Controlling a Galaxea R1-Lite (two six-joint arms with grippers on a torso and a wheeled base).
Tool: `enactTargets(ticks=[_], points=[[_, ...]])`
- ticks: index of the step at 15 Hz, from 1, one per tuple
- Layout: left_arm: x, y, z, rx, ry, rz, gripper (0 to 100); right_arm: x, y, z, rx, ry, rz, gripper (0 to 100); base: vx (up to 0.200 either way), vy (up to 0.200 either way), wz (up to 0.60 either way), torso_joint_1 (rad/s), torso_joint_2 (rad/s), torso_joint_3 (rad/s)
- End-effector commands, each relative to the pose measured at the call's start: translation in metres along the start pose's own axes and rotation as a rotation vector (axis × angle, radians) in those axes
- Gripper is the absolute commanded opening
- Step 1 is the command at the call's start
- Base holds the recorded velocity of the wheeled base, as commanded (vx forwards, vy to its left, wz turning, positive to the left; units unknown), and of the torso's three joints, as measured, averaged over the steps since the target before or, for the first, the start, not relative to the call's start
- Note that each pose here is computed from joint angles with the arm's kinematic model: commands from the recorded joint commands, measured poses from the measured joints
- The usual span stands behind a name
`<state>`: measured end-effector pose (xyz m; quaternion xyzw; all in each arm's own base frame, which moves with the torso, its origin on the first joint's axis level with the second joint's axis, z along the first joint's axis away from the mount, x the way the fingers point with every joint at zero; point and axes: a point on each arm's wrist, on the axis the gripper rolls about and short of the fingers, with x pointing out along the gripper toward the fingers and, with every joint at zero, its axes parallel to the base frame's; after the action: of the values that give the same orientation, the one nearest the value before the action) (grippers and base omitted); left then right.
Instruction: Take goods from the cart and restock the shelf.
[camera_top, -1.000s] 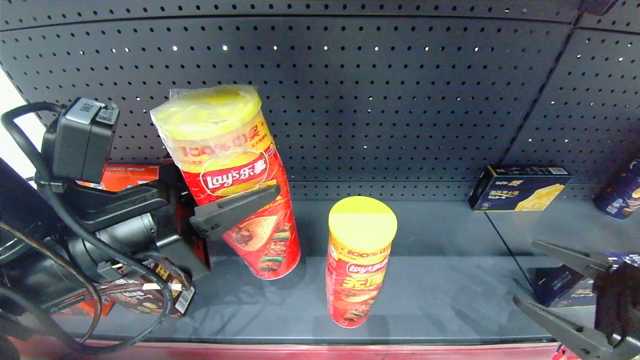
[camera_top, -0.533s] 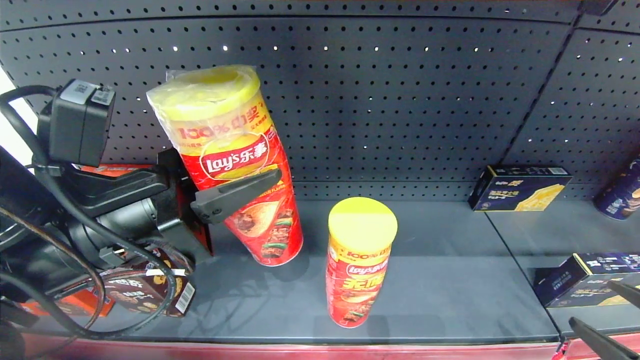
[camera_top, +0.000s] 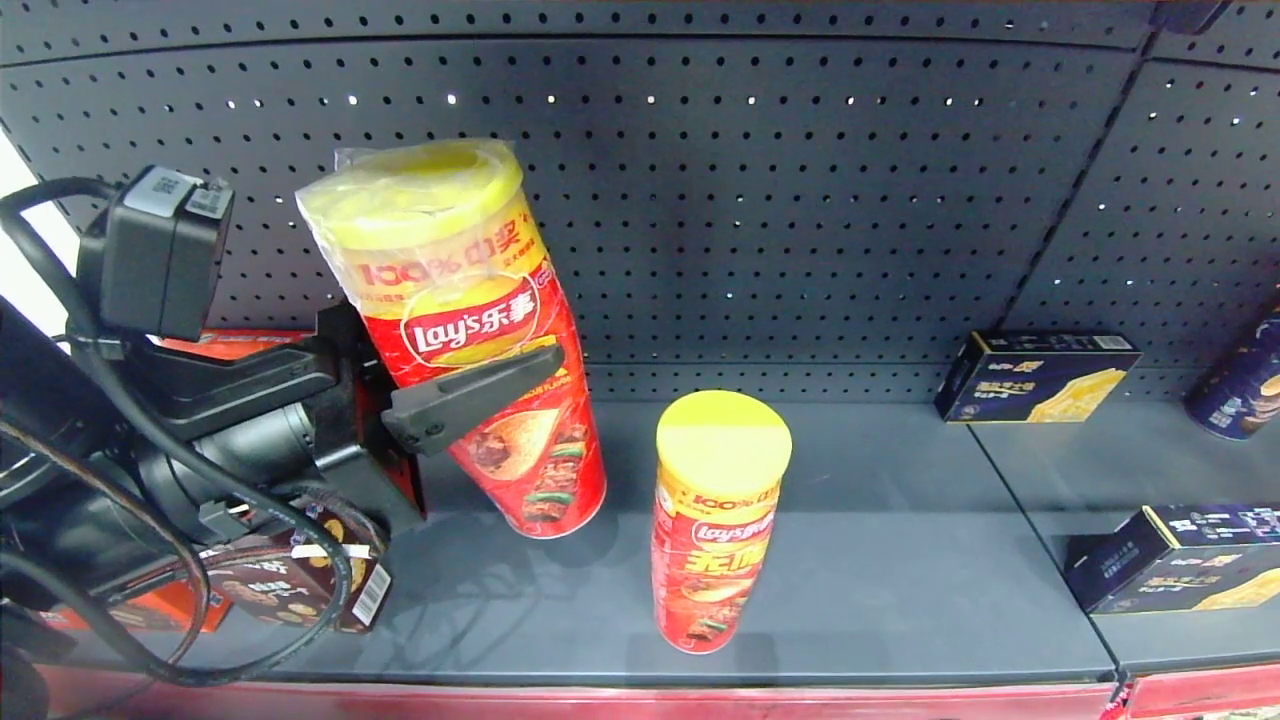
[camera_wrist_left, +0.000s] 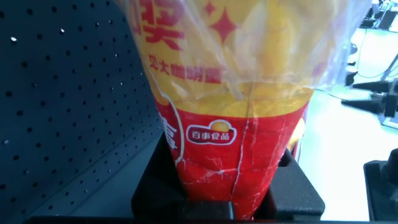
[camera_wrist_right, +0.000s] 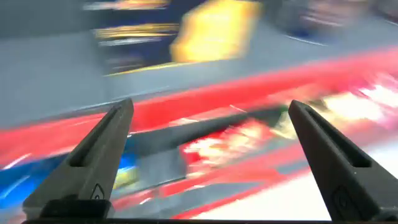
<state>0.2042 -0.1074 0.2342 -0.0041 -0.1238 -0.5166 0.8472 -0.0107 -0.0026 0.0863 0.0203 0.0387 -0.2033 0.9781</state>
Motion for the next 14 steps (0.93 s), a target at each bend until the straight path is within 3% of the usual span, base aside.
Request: enactTargets(ticks=[1,2,3,4,5,11,14], points=[[0.0002,-0.0007,0.0001,-0.001,-0.001,-0.004,0,-0.0051,-0.0013,-0.0021,0.034,-0.053,-0.016,100,0.0,0.0,0.0,0.0,0.0,0.0],[0.0005,-0.0005,0.0008,0.001,-0.003,-0.006,0,-0.0052,0.0001,-0.0024,0.023,-0.046,0.047,100,0.0,0.0,0.0,0.0,0.0,0.0],[0.0015,-0.0007,0.0022,0.004,-0.008,-0.009,0,-0.0054,0.0035,-0.0027,-0.011,-0.045,0.195,100,0.0,0.0,0.0,0.0,0.0,0.0],[0.0016,-0.0011,0.0019,0.005,-0.007,-0.01,0,-0.0055,0.0042,-0.0072,-0.071,-0.008,0.233,100,0.0,0.0,0.0,0.0,0.0,0.0],[0.0025,-0.0025,0.0018,0.003,-0.008,-0.018,0,-0.0057,0.0041,-0.0099,-0.089,0.023,0.235,100,0.0,0.0,0.0,0.0,0.0,0.0],[0.0048,-0.0019,0.005,0.005,-0.013,-0.027,0,-0.0053,0.003,-0.009,-0.033,0.014,0.184,100,0.0,0.0,0.0,0.0,0.0,0.0],[0.0072,-0.0014,0.0003,-0.014,0.011,-0.053,0,-0.0053,0.0031,-0.009,-0.033,0.014,0.185,100,0.0,0.0,0.0,0.0,0.0,0.0]])
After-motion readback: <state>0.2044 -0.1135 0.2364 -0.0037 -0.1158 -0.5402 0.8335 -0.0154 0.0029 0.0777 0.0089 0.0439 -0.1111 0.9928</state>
